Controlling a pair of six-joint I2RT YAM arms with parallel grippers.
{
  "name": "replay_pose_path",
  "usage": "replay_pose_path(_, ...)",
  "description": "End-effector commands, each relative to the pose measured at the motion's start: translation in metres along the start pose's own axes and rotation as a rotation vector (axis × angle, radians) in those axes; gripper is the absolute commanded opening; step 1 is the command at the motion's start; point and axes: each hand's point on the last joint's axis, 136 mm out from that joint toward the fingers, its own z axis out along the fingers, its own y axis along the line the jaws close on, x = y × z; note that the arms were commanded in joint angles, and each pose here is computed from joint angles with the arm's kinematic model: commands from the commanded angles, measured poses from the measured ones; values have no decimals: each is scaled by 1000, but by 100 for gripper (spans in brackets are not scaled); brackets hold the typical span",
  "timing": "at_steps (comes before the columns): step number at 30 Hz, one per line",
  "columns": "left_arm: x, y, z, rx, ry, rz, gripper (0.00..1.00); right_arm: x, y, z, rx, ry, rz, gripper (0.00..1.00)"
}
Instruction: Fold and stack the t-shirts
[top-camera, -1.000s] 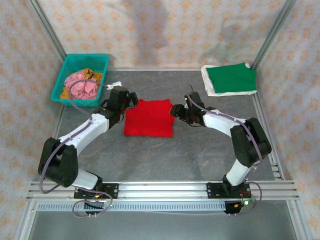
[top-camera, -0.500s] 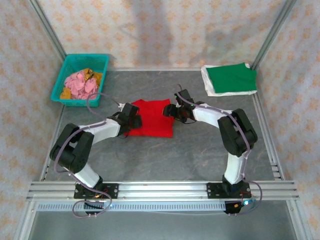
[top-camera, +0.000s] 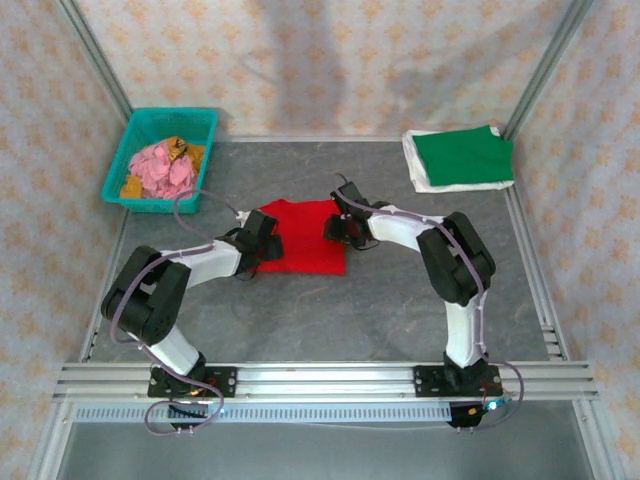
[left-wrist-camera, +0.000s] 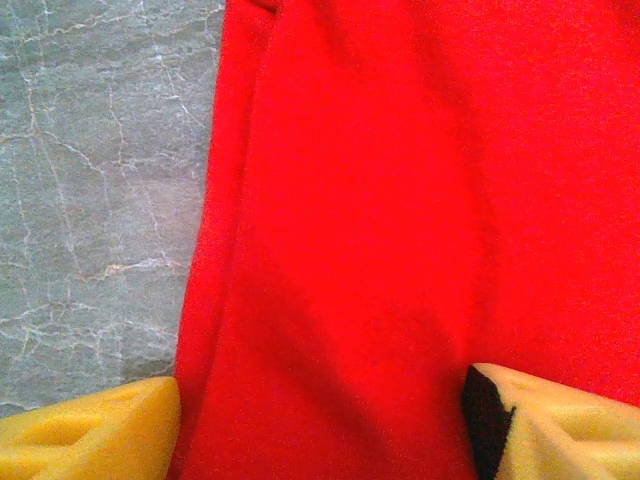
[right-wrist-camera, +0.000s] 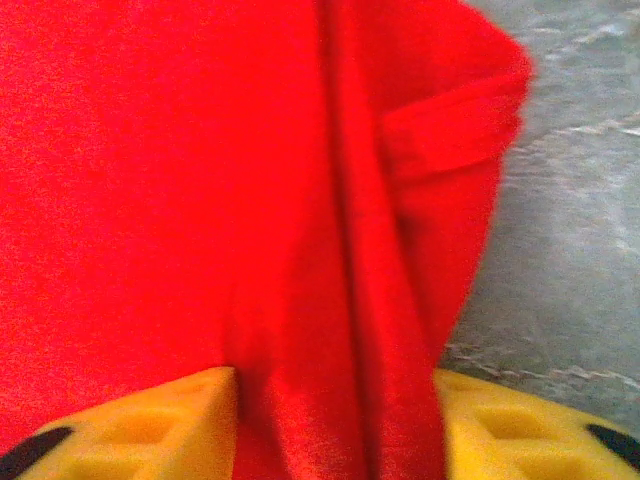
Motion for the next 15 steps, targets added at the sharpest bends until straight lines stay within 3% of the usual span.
replay_pose_path(1, -4, 7, -2, -18, -29, -42, 75, 14, 23, 26, -90, 31, -4, 33)
replay_pose_path(6, -17, 5, -22, 5, -75, -75, 75, -5, 25, 13, -141, -21, 17, 1)
replay_pose_path(11, -47, 5, -73, 81, -207, -149, 78, -30, 13, 2, -236, 12, 32, 0)
replay_pose_path(15, -62, 2, -114, 160, -268, -171, 79, -52, -22, -12, -129, 54, -64, 0)
